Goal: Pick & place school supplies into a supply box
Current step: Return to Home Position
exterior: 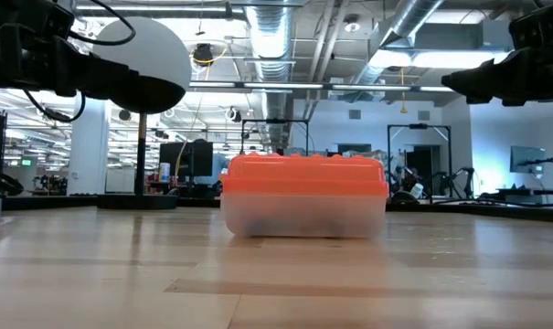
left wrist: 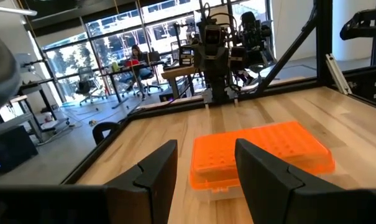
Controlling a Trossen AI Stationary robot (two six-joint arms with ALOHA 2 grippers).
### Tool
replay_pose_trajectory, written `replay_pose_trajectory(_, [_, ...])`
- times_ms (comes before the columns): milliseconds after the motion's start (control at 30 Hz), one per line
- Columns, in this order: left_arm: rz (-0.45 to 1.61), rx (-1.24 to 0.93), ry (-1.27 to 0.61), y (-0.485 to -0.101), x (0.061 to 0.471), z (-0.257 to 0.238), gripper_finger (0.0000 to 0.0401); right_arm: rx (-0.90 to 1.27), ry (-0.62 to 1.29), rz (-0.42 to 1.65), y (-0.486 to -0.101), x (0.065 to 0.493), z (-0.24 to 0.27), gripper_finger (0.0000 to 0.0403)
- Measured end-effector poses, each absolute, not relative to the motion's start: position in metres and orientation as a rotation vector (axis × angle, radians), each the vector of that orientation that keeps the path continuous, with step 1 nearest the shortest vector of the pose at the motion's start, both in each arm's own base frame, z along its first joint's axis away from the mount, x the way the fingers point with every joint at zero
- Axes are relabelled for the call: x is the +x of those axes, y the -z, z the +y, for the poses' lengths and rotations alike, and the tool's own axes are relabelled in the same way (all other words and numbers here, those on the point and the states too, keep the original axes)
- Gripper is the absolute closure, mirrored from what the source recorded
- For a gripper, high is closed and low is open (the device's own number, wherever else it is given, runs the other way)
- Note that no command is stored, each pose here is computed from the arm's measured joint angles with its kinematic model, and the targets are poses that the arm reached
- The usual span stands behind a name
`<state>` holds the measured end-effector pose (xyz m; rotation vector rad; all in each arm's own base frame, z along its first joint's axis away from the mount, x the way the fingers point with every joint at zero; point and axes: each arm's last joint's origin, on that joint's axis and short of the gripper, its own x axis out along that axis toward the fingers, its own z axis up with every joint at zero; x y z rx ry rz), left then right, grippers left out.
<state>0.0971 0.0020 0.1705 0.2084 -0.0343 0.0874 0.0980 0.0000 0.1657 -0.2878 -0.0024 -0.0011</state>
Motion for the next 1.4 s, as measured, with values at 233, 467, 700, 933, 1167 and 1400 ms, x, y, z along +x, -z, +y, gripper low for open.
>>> replay_pose_trajectory(233, [-0.033, 0.215, -0.087, -0.1705, 0.0971, 0.002, 0.0244, -0.288, 0.001, -0.002, -0.1657, 0.098, 0.0, 0.0295])
replay_pose_trajectory(467, [-0.033, 0.215, -0.087, -0.1704, 0.0971, 0.002, 0.0244, -0.288, 0.001, -0.002, -0.1657, 0.098, 0.0, 0.0295])
replay_pose_trajectory(700, [-0.033, 0.215, -0.087, -0.1705, 0.0971, 0.002, 0.0244, -0.288, 0.001, -0.002, -0.1658, 0.098, 0.0, 0.0295])
replay_pose_trajectory(933, [-0.033, 0.216, -0.087, -0.1705, 0.0971, 0.002, 0.0244, -0.288, 0.001, -0.002, -0.1657, 0.098, 0.0, 0.0295])
replay_pose_trajectory(1167, [-0.033, 0.216, -0.087, -0.1705, 0.0971, 0.002, 0.0244, -0.288, 0.001, -0.002, -0.1658, 0.098, 0.0, 0.0295])
replay_pose_trajectory(1400, [-0.033, 0.216, -0.087, -0.1706, 0.0971, 0.002, 0.0244, -0.288, 0.001, -0.002, -0.1659, 0.098, 0.0, 0.0295])
